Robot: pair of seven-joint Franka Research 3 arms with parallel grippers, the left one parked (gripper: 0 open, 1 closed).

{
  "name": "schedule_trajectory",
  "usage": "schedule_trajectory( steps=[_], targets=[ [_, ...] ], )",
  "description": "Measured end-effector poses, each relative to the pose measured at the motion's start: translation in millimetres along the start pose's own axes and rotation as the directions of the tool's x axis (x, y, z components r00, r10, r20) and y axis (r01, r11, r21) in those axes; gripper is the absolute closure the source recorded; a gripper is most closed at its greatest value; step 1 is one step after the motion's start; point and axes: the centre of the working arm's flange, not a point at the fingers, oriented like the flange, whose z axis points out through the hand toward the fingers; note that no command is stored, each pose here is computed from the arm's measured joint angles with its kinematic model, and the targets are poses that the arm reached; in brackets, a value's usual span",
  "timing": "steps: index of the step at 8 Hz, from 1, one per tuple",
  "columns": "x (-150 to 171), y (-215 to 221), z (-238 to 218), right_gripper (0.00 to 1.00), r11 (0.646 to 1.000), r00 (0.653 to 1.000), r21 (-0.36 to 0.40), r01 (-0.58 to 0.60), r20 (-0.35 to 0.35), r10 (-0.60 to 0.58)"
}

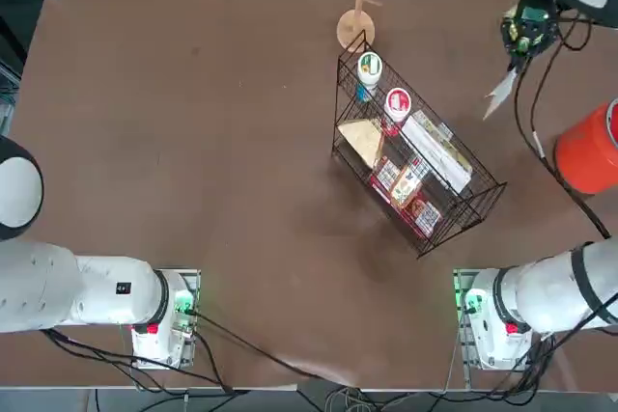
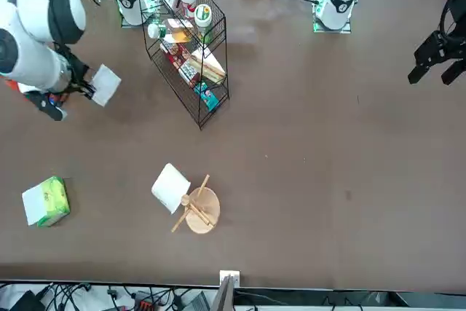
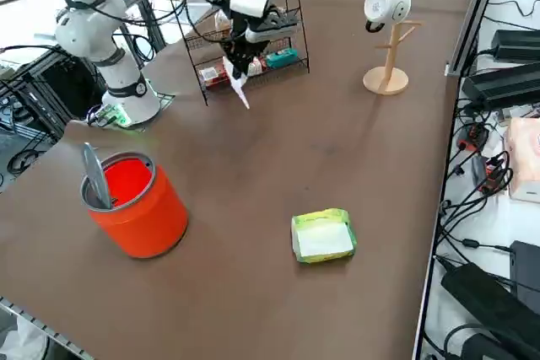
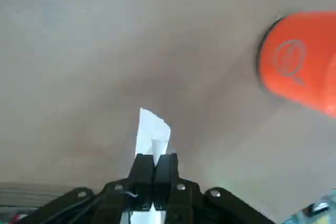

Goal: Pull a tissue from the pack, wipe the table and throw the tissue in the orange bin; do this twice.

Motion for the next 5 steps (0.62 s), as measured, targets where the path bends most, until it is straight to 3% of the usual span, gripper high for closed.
schedule_trajectory(
  steps=[3, 5],
  targets=[
    [16.8, 73.6, -18.3, 0.98, 0.985, 0.988, -0.084, 0.153, 0.004, -0.153],
    [30.0, 117.6, -26.3, 0.98, 0.947, 0.961, -0.169, 0.273, 0.009, -0.275]
  ],
)
